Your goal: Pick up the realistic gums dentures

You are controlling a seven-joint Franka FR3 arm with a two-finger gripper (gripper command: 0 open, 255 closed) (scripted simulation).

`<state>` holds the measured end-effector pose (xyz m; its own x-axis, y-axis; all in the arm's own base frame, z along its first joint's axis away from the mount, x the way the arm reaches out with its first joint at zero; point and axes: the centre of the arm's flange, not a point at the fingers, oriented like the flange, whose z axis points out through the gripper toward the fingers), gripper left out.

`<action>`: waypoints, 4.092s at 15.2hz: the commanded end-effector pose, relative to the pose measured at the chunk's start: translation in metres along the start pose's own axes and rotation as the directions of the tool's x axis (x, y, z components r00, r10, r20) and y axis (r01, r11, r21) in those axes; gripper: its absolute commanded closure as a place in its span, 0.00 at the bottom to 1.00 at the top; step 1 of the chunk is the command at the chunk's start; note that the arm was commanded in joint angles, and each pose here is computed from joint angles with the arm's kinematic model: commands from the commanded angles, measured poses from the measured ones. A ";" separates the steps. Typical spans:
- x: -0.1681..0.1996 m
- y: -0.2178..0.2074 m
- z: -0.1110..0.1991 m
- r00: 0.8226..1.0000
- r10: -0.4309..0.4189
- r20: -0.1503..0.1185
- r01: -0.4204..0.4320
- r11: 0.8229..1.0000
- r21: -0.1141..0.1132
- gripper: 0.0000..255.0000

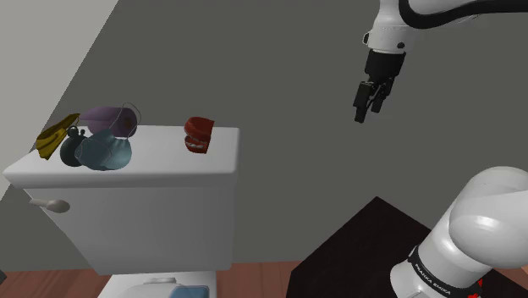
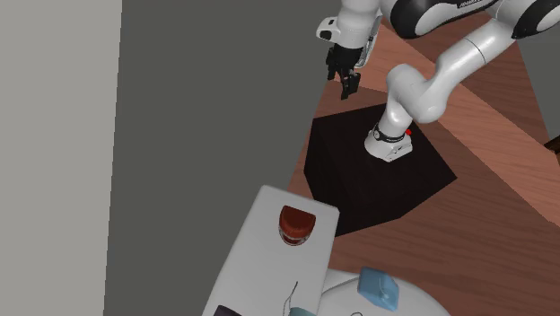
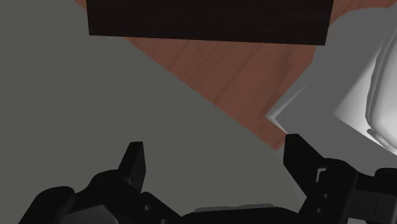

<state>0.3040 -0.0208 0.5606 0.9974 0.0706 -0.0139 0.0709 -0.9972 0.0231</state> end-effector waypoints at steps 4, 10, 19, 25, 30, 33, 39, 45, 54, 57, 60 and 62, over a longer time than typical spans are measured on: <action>0.021 -0.033 0.001 1.000 0.008 -0.005 -0.008 1.000 0.000 0.00; 0.065 -0.098 0.002 1.000 0.024 -0.014 -0.024 1.000 0.000 0.00; 0.131 -0.195 0.004 0.998 0.048 -0.028 -0.048 0.999 0.000 0.00; 0.177 -0.259 0.004 0.997 0.064 -0.037 -0.064 0.998 0.000 0.00; 0.216 -0.311 0.004 0.996 0.077 -0.044 -0.077 0.997 0.001 0.00; 0.240 -0.343 0.004 0.995 0.085 -0.049 -0.085 0.996 0.001 0.00; 0.249 -0.355 0.025 0.995 0.088 -0.051 -0.088 0.996 0.001 0.00; 0.250 -0.356 0.044 0.995 0.088 -0.051 -0.088 0.996 0.001 1.00; 0.250 -0.355 0.044 0.995 0.088 -0.051 -0.088 0.996 0.001 1.00; 0.249 -0.355 0.028 0.995 0.088 -0.051 -0.088 0.996 0.001 1.00; 0.249 -0.355 0.013 0.995 0.088 -0.051 -0.088 0.996 0.001 1.00; 0.249 -0.354 0.002 0.995 0.088 -0.051 -0.088 0.996 0.001 1.00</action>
<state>0.5278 0.3513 0.5406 0.9991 -0.0159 0.0390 -0.0168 -0.9996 0.0231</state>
